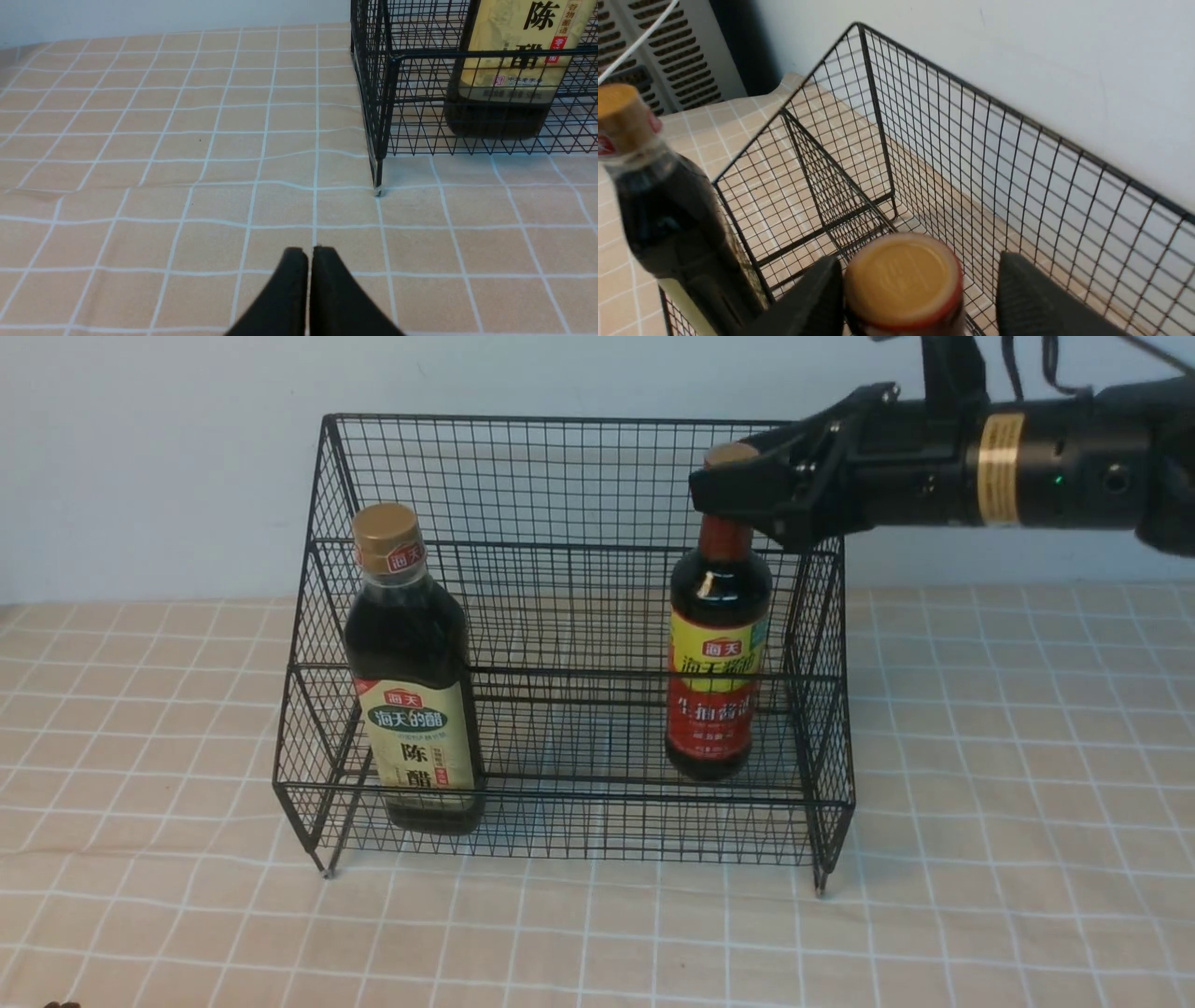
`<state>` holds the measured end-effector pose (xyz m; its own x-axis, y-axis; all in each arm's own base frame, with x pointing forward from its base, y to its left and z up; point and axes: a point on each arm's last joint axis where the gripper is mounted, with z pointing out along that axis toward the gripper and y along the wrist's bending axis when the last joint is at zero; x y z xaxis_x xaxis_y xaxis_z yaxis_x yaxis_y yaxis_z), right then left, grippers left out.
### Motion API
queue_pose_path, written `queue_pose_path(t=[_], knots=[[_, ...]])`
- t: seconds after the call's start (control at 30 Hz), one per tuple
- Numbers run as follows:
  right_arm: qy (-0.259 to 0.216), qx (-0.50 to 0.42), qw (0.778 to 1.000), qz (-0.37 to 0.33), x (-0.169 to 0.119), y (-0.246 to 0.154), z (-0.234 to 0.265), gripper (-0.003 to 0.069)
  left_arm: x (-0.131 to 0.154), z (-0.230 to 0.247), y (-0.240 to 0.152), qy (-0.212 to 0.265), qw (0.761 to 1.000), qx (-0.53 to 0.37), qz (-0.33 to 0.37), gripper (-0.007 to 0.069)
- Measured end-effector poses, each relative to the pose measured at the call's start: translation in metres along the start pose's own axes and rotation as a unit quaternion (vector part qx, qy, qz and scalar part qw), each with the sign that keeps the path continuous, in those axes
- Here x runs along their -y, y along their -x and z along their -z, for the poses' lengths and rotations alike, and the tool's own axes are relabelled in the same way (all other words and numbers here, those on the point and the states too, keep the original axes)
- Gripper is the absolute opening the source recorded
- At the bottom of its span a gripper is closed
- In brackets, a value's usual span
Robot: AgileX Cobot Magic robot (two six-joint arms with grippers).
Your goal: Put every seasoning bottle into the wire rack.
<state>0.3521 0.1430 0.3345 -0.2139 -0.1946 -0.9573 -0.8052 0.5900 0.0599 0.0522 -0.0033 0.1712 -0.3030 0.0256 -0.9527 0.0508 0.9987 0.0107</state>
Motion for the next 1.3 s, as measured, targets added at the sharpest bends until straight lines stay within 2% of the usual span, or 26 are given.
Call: queue_pose_path(t=[0.3,0.4,0.53,0.6,0.63,0.67,0.73,0.77,0.8,0.83,0.87,0.9,0.93,0.97,1.0,1.03,1.07,1.1,1.13,1.2,1.23,1.3], knots=[[-0.029,0.048,0.998,-0.009,-0.025,0.044,0.049,0.0423,0.000,0.000,0.000,0.000,1.000,0.000,0.000,-0.0007],[-0.036,0.079,0.996,-0.022,-0.036,0.062,0.074,0.0384,0.000,0.000,0.000,0.000,1.000,0.000,0.000,-0.0007],[-0.028,0.105,0.993,-0.042,-0.049,0.076,0.103,0.0265,0.000,0.000,0.000,0.000,1.000,0.000,0.000,-0.0007],[-0.019,0.114,0.993,-0.026,-0.056,0.083,0.123,0.0159,0.000,0.000,0.000,0.000,1.000,0.000,0.000,-0.0007],[-0.021,0.114,0.993,-0.027,-0.055,0.083,0.124,0.0148,0.000,0.000,0.000,0.000,1.000,0.000,0.000,-0.0007],[-0.027,0.123,0.992,0.011,-0.060,0.087,0.141,0.0059,0.000,0.000,0.000,0.000,1.000,0.000,0.000,-0.0007],[-0.065,0.135,0.985,0.088,-0.063,0.093,0.165,0.0011,0.000,0.000,0.000,0.000,1.000,0.000,0.000,-0.0007],[-0.099,0.139,0.976,0.137,-0.062,0.096,0.177,0.0000,0.000,0.000,0.000,0.000,1.000,0.000,0.000,-0.0007],[-0.101,0.141,0.975,0.139,-0.063,0.096,0.181,-0.0001,0.000,0.000,0.000,0.000,1.000,0.000,0.000,-0.0007],[-0.171,0.146,0.951,0.214,-0.063,0.103,0.200,-0.0008,0.000,0.000,0.000,0.000,1.000,0.000,0.000,-0.0007],[-0.217,0.147,0.932,0.250,-0.063,0.106,0.213,-0.0009,0.000,0.000,0.000,0.000,1.000,0.000,0.000,-0.0007],[-0.227,0.147,0.928,0.256,-0.063,0.107,0.215,-0.0009,0.000,0.000,0.000,0.000,1.000,0.000,0.000,-0.0007],[-0.265,0.147,0.912,0.276,-0.062,0.110,0.224,-0.0010,0.000,0.000,0.000,0.000,1.000,0.000,0.000,-0.0007],[-0.332,0.149,0.886,0.288,-0.058,0.114,0.239,-0.0010,0.000,0.000,0.000,0.000,1.000,0.000,0.000,-0.0007],[-0.382,0.156,0.869,0.274,-0.054,0.117,0.249,-0.0010,0.000,0.000,0.000,0.000,1.000,0.000,0.000,-0.0007],[-0.382,0.156,0.869,0.274,-0.054,0.117,0.249,-0.0010,0.000,0.000,0.000,0.000,1.000,0.000,0.000,-0.0007],[-0.417,0.169,0.858,0.248,-0.050,0.118,0.256,-0.0010,0.000,0.000,0.000,0.000,1.000,0.000,0.000,-0.0007],[-0.462,0.195,0.843,0.194,-0.044,0.117,0.262,-0.0010,0.000,0.000,0.000,0.000,1.000,0.000,0.000,-0.0007],[-0.476,0.214,0.843,0.132,-0.036,0.109,0.265,-0.0010,0.000,0.000,0.000,0.000,1.000,0.000,0.000,-0.0007],[-0.478,0.221,0.847,0.075,-0.028,0.096,0.261,-0.0010,0.000,0.000,0.000,0.000,1.000,0.000,0.000,-0.0007],[-0.476,0.221,0.848,0.075,-0.028,0.094,0.260,-0.0010,0.000,0.000,0.000,0.000,1.000,0.000,0.000,-0.0007],[-0.461,0.200,0.864,0.037,-0.020,0.075,0.248,-0.0010,0.000,0.000,0.000,0.000,1.000,0.000,0.000,-0.0007]])
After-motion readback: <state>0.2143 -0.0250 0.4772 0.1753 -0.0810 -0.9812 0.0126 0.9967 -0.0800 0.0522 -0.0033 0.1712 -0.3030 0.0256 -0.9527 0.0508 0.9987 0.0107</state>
